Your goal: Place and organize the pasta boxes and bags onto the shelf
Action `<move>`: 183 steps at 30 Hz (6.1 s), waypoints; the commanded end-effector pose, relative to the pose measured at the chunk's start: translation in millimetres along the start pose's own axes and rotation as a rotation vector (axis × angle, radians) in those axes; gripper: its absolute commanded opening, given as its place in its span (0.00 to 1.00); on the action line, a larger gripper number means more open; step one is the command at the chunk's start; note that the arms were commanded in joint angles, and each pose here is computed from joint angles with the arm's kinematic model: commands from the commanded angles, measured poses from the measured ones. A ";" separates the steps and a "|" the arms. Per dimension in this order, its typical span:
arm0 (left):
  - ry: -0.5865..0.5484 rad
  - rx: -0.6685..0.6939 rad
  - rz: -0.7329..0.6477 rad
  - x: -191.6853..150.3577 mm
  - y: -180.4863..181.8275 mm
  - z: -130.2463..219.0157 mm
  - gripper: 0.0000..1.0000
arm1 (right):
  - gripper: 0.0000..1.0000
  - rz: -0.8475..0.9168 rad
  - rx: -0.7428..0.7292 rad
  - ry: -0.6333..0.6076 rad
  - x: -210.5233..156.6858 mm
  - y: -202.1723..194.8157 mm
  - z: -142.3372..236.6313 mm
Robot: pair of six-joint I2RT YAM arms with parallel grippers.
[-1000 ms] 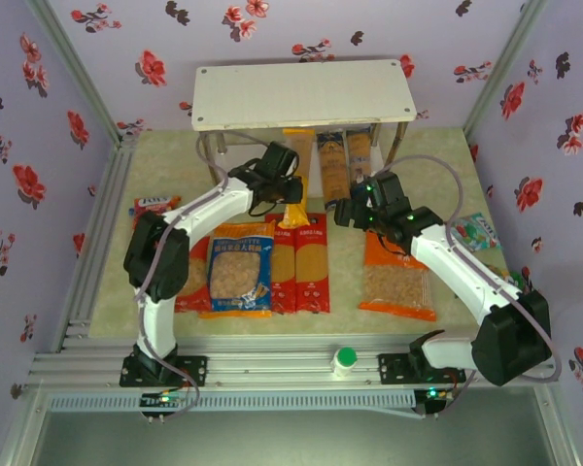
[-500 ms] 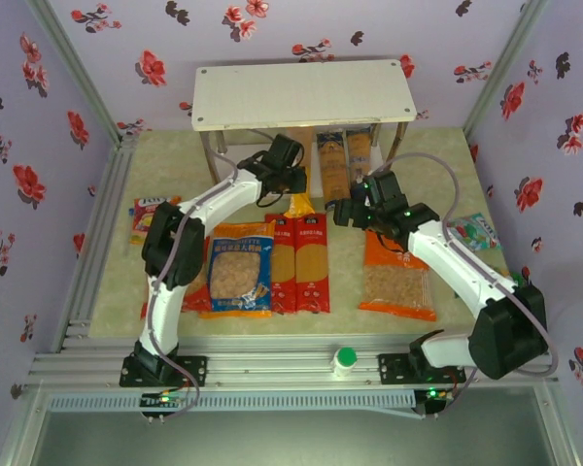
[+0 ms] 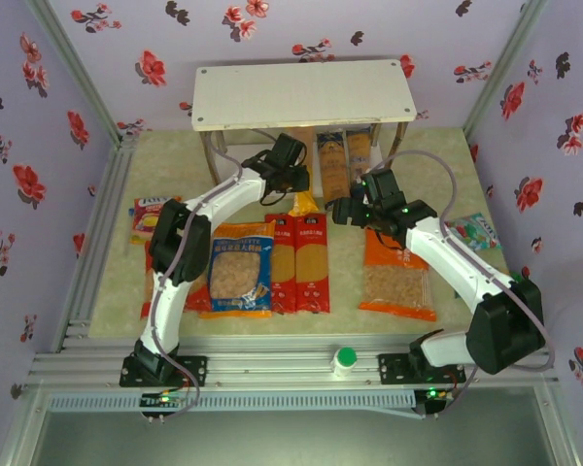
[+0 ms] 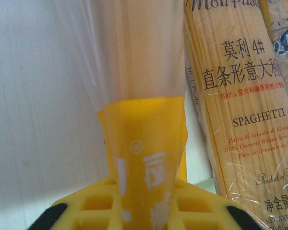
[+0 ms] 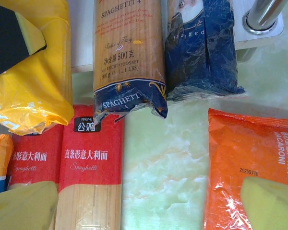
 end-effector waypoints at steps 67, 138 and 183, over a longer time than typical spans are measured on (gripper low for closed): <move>-0.254 0.217 -0.289 -88.4 33.6 183.9 0.59 | 0.96 0.032 0.039 0.004 2.0 3.4 22.4; 0.179 -0.035 -0.005 -208.8 47.9 147.4 0.62 | 0.96 0.074 0.082 0.046 -22.4 32.4 7.4; 0.423 -0.012 -0.077 -239.2 5.1 75.3 1.00 | 0.97 0.034 0.128 -0.001 -13.9 24.9 14.5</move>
Point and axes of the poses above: each hand's point on the last joint's axis, 136 mm out from that joint toward the fingers, its own z axis back along the fingers, its own y axis along the line the jaws close on, x = y × z, the point moved 7 cm from there along z, back along the fingers, and after that the axes turned 6 degrees about -z, right-handed, at the moved point
